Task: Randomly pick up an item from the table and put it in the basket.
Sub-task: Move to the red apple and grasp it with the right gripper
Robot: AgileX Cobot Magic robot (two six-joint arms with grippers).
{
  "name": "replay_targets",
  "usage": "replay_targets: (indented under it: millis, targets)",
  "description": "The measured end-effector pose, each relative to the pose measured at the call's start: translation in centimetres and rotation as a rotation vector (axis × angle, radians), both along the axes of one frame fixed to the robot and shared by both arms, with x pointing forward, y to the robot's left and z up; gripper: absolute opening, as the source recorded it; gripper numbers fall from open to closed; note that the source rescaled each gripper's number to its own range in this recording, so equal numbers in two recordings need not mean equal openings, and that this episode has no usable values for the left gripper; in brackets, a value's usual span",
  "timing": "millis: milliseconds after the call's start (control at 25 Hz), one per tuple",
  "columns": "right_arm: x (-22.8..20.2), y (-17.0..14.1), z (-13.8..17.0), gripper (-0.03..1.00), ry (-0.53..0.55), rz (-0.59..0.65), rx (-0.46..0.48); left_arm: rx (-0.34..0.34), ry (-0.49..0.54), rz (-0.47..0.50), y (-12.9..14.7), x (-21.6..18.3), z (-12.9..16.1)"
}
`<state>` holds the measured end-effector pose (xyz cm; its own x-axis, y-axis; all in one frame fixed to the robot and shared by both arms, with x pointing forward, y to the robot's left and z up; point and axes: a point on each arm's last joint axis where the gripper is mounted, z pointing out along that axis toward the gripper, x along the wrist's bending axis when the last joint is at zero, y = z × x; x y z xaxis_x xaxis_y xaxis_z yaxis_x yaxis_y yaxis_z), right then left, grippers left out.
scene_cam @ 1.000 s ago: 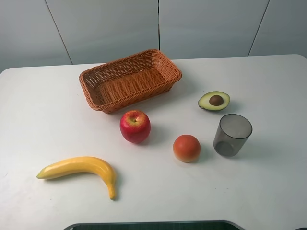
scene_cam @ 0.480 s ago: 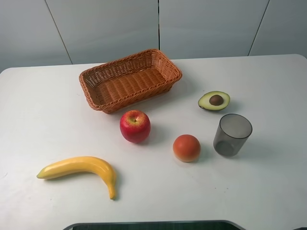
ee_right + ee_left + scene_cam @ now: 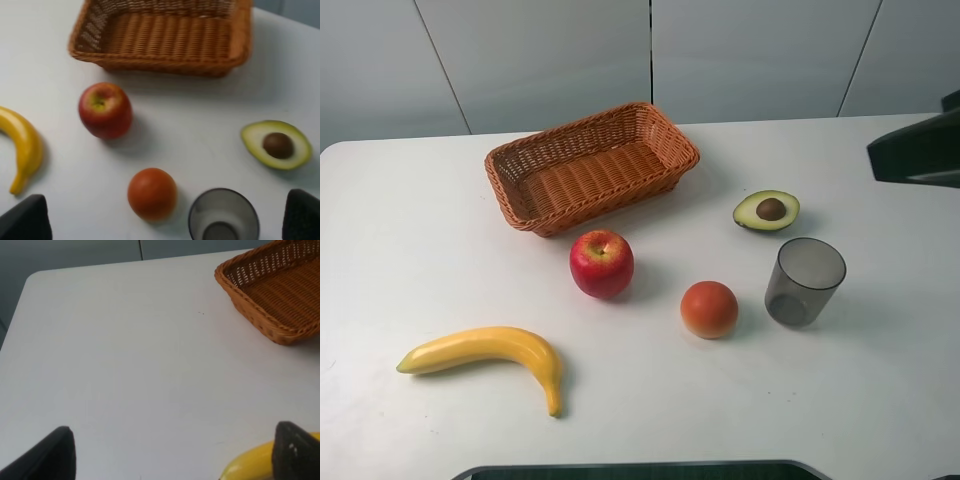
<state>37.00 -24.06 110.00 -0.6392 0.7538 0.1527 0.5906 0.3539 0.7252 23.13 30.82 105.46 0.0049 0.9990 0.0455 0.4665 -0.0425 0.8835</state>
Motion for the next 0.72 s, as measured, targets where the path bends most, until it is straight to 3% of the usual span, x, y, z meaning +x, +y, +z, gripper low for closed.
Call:
replay_targets:
  millis: [320,480,720]
  targets:
    - [6.2,5.0,-1.8,0.99,0.066,0.153,-0.168,0.000,0.000,0.000,0.0,0.0,0.0]
    - [8.1,8.6,-4.1,0.99,0.163,0.204,-0.251,0.000,0.000,0.000,0.0,0.0,0.0]
    - [9.6,14.5,-7.9,0.99,0.347,0.174,-0.303,0.000,0.000,0.000,0.0,0.0,0.0]
